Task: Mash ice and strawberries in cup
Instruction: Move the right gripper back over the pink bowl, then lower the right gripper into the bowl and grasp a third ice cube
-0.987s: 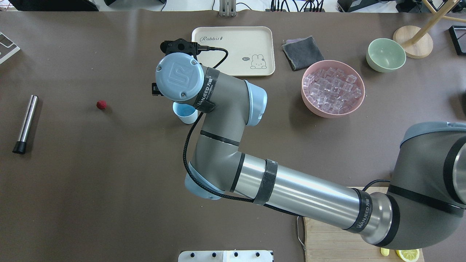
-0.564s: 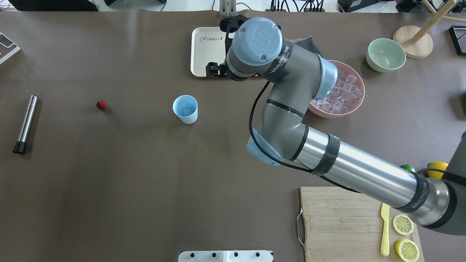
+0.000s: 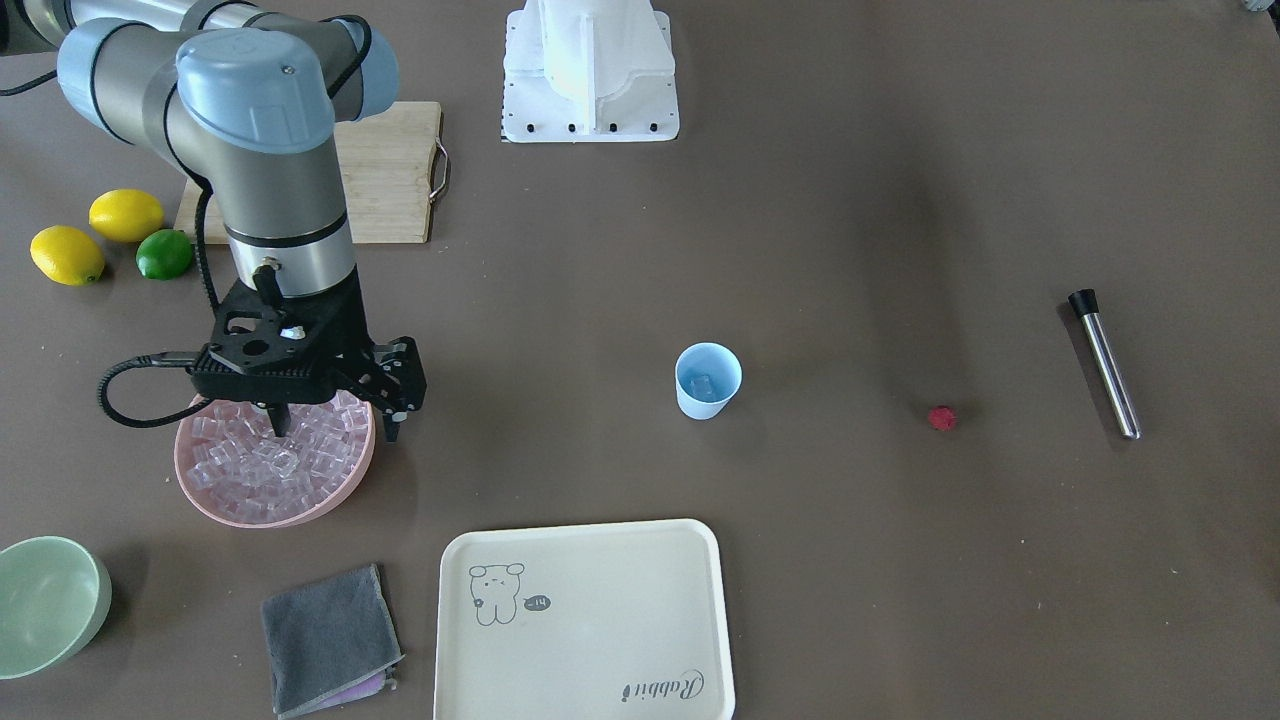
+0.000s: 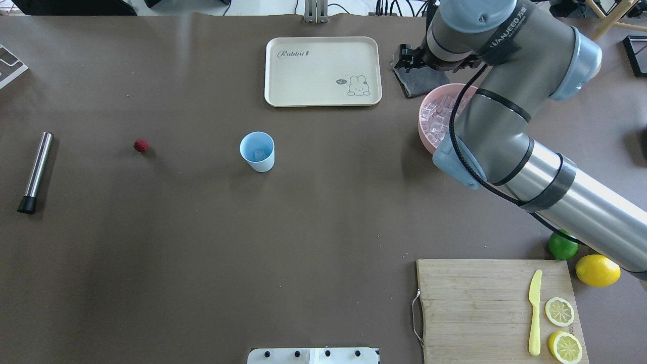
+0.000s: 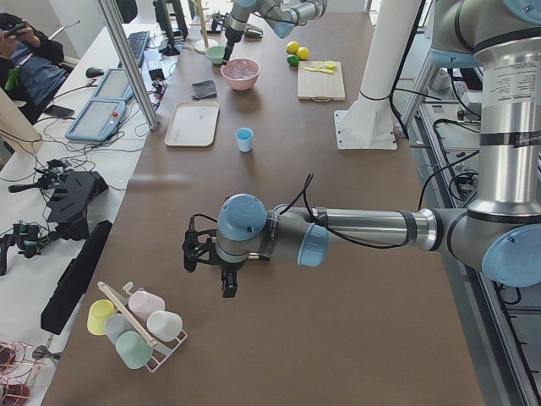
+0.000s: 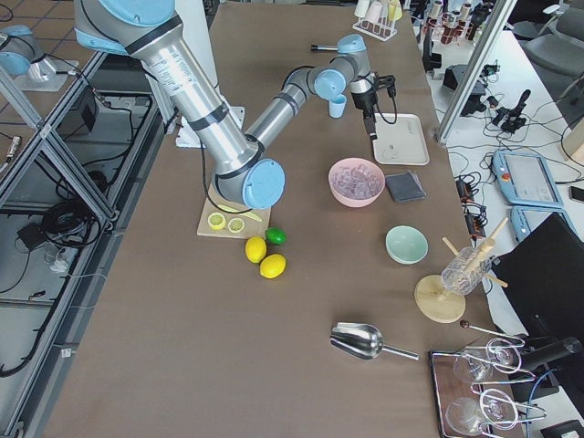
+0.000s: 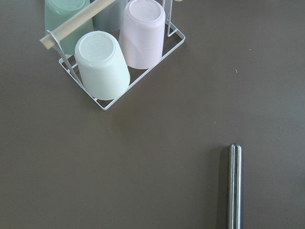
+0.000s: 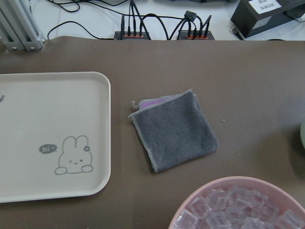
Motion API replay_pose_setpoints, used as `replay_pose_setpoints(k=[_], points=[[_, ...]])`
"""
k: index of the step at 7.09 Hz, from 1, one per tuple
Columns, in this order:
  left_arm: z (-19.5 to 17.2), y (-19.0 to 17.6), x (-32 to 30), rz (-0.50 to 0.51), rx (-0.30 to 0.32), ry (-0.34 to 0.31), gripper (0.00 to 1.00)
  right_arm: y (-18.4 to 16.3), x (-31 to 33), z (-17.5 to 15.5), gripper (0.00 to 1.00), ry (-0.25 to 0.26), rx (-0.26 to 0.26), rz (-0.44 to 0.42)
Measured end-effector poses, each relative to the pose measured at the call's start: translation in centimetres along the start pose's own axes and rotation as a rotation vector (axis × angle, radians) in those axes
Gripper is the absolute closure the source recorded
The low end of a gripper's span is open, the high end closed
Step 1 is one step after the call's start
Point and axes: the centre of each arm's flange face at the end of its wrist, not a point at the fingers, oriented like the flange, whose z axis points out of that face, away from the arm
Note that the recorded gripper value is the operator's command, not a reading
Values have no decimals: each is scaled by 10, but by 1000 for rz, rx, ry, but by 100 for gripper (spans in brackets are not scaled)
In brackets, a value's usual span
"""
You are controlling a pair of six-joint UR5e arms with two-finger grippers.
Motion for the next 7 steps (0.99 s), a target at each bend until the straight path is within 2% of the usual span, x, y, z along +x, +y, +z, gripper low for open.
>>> replay_pose_setpoints(k=[1,2,3,4,5,7], points=[[0,-1,1,1,0,1,2,1,16,14,11,68,20,-1],[-1,-1,1,2,1,2,2,4,25,27,14,110,13,-42],[-1,-1,1,2,1,2,2,5,31,33,16,116,-5,-144],[-1,-1,1,2,1,2,2,1,38,35,5,100,-28,-266],[-1,-1,1,1,1,2,2,-6,49,36,1,79,-47,-387],[-1,-1,1,1,3,2,2,-8,60,42,1,-2,-57,-610]])
